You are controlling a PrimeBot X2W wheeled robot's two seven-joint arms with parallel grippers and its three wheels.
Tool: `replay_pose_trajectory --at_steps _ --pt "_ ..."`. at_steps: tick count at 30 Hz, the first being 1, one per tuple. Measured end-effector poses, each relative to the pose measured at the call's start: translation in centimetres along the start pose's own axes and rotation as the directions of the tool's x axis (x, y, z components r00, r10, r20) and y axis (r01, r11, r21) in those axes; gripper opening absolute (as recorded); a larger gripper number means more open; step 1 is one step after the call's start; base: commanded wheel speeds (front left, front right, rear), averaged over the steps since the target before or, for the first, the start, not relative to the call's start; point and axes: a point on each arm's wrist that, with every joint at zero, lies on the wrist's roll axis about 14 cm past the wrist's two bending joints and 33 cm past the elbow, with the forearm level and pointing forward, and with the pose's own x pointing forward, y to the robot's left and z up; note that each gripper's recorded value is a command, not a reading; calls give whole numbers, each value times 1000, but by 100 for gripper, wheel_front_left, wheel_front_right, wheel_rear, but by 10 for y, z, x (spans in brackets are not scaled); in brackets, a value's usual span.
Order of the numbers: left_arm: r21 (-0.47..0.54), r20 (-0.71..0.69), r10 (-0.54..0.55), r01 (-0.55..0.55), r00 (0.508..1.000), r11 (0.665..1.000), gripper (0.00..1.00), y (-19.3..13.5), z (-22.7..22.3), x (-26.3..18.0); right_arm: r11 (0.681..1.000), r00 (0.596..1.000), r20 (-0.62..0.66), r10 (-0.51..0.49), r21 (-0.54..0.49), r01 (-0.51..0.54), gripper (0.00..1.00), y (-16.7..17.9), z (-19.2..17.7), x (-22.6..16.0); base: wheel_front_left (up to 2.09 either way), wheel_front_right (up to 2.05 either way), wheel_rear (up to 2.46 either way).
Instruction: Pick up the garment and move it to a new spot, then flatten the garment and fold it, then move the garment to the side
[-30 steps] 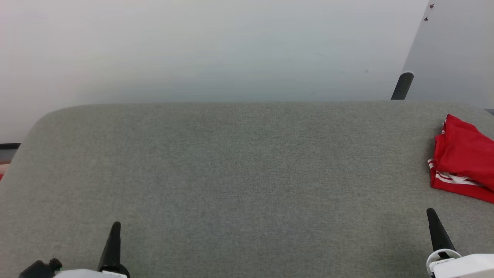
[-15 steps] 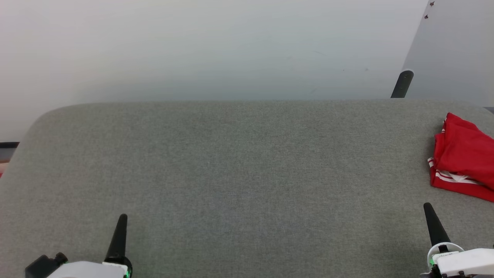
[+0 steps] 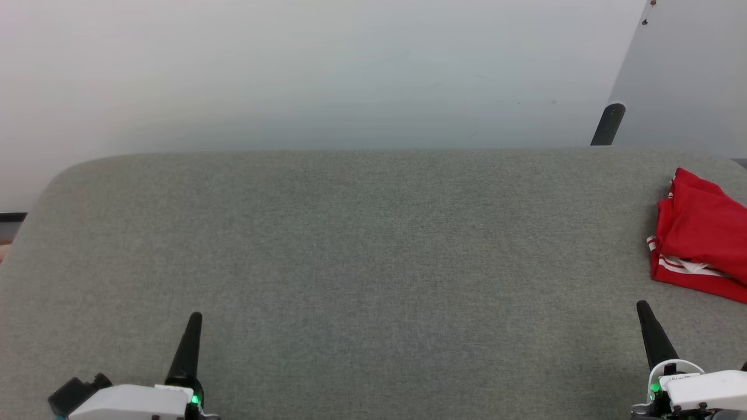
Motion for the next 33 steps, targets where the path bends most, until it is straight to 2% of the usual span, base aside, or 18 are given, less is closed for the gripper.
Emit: replay_pose_trajectory --at_steps 17,33 --pt "-136 -21 -19 16 1000 991 0 -7 -9 8 989 1000 -8 11 148 -9 0 3 -3 5 0 0 0" --pt "-247 -38 -44 34 998 969 0 -15 -16 15 962 1000 -8 28 271 -24 0 7 -4 10 0 0 0"
